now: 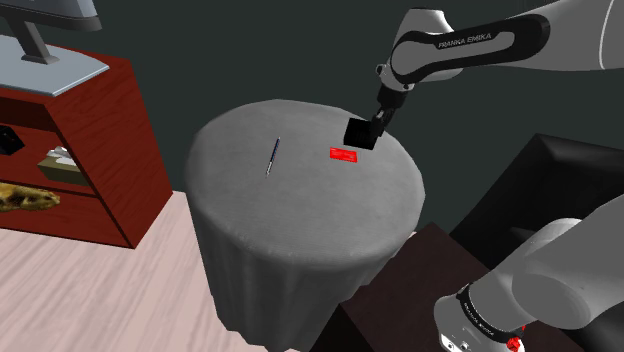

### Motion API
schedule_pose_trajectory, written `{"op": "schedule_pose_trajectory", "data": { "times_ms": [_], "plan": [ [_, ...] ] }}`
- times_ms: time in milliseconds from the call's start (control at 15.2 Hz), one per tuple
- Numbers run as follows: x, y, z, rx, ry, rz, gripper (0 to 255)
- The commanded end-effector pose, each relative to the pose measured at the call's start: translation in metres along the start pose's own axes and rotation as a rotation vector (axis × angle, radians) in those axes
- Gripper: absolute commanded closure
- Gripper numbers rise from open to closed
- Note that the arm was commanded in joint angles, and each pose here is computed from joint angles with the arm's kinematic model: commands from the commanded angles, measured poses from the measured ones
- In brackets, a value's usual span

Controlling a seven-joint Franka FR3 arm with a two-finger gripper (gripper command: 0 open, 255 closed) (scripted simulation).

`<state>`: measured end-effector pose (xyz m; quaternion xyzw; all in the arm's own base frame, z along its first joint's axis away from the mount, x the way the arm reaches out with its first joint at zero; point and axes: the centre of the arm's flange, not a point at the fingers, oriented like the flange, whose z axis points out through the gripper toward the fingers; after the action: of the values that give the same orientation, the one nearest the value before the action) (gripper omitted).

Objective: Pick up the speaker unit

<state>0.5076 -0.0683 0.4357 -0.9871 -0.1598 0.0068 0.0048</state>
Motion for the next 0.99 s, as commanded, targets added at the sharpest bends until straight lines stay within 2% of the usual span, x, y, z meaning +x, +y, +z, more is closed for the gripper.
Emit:
{"op": "schedule_pose_trajectory", "data": {
  "times_ms": [0, 396, 924],
  "plan": [
    [0.000, 0.000, 0.001, 0.000, 0.000, 0.000, 255],
    [0.000, 0.000, 0.000, 0.000, 0.000, 0.000, 255],
    [0.000, -0.001, -0.042, 0.000, 0.000, 0.000, 255]
  ]
}}
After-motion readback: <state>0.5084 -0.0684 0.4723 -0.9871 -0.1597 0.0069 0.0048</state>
